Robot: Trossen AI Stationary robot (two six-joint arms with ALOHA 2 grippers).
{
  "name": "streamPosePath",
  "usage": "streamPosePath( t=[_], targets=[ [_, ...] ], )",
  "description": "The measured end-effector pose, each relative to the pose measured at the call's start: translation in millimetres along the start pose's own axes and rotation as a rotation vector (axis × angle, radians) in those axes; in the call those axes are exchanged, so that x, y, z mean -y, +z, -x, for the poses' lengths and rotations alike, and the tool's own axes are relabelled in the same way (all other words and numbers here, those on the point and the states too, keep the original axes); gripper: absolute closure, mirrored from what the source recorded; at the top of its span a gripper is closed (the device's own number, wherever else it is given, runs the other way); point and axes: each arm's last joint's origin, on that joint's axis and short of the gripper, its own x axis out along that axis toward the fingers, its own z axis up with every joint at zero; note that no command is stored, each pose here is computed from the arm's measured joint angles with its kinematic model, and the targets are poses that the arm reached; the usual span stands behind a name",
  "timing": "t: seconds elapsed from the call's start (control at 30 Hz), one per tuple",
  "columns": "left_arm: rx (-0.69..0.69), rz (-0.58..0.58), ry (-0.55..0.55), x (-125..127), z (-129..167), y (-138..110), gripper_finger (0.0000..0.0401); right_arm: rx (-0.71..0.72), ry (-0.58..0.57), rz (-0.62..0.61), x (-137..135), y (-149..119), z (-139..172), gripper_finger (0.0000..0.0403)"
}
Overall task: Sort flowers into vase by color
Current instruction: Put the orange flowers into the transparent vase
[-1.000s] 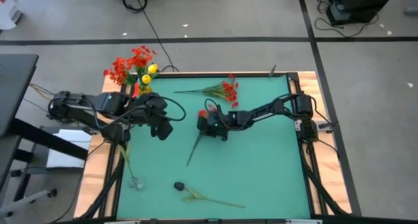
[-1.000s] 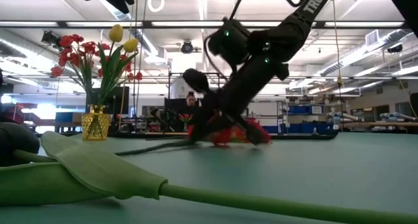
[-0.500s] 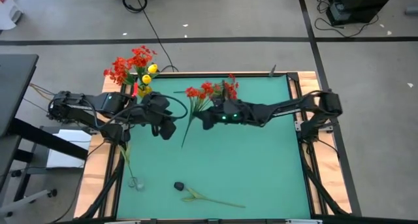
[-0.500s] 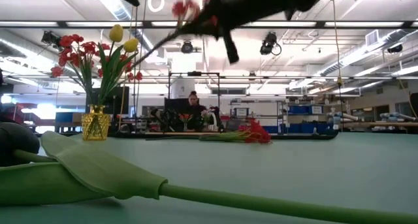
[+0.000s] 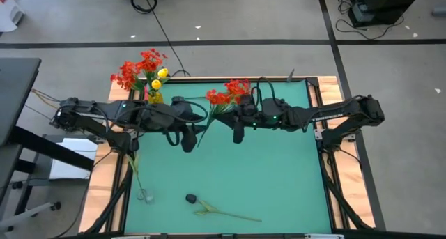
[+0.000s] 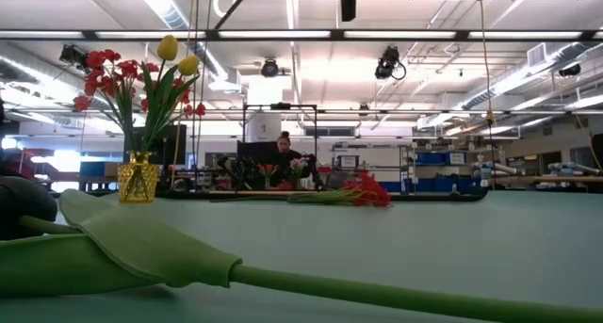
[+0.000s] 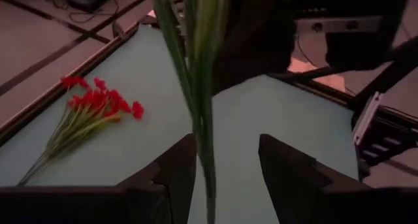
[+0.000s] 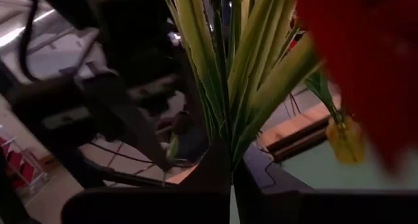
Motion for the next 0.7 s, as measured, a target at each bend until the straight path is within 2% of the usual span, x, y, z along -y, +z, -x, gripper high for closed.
streamPosePath(
  t=[0.27, 0.4, 0.53, 0.7],
  targets=[
    [-0.018, -0.015, 0.027, 2, -21, -3, 0.0216, -0.008, 0.094, 0.082, -11, 3, 5, 0.0396],
    [0.015, -0.08, 0.008, 8, -30, -1, 0.0233, -0.018, 0.111, 0.098, -15, 0, 5, 0.0396],
    [0.033, -0.09, -0.003, 9, -31, 1, 0.0282, -0.02, 0.116, 0.113, -16, -1, 6, 0.0396],
    [0.022, -0.084, -0.036, 10, -30, 1, 0.038, -0.024, 0.113, 0.116, -16, -2, 6, 0.0396]
  ],
)
